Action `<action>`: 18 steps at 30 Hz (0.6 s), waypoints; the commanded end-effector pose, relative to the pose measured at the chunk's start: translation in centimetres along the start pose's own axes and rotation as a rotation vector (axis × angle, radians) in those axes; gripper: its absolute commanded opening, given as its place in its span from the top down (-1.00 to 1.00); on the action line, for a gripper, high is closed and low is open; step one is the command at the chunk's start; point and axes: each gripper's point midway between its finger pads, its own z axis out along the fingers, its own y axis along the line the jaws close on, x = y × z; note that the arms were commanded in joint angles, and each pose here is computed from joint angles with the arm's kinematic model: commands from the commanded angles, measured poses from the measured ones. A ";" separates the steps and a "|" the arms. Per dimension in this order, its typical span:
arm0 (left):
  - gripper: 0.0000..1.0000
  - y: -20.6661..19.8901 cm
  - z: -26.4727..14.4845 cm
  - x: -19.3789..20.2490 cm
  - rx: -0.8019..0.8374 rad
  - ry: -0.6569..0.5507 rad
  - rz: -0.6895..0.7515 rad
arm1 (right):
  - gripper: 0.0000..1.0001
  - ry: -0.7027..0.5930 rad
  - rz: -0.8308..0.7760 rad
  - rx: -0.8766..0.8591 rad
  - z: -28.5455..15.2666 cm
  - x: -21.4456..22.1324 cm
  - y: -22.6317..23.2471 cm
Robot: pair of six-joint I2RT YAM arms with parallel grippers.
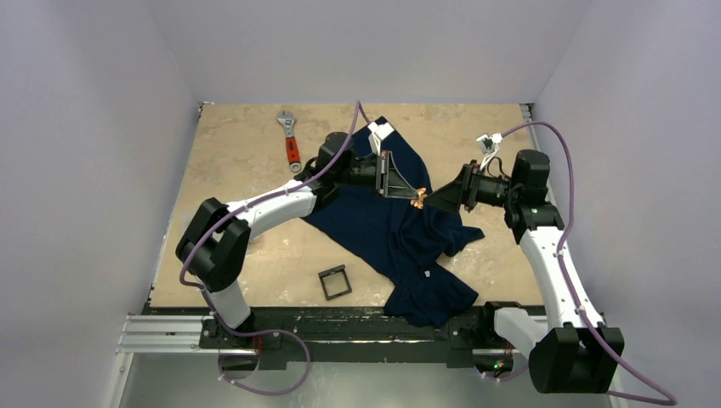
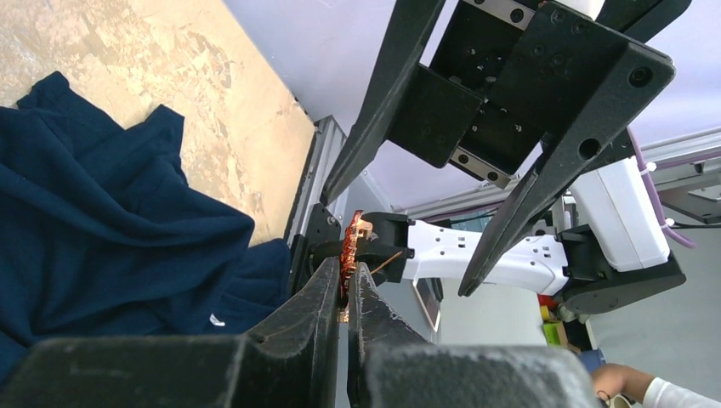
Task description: Remove the brooch from the garment
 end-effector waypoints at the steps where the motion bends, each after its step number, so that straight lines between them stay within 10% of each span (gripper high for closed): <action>1: 1.00 -2.3 -0.6 -1.1 0.048 -0.040 0.060 | -0.40 -0.022 -0.052 -0.006 0.2 -0.5 0.2; 18: 1.00 -2.6 -0.7 -1.2 0.063 -0.053 0.077 | 0.15 0.000 -0.022 -0.022 1.5 0.2 -0.1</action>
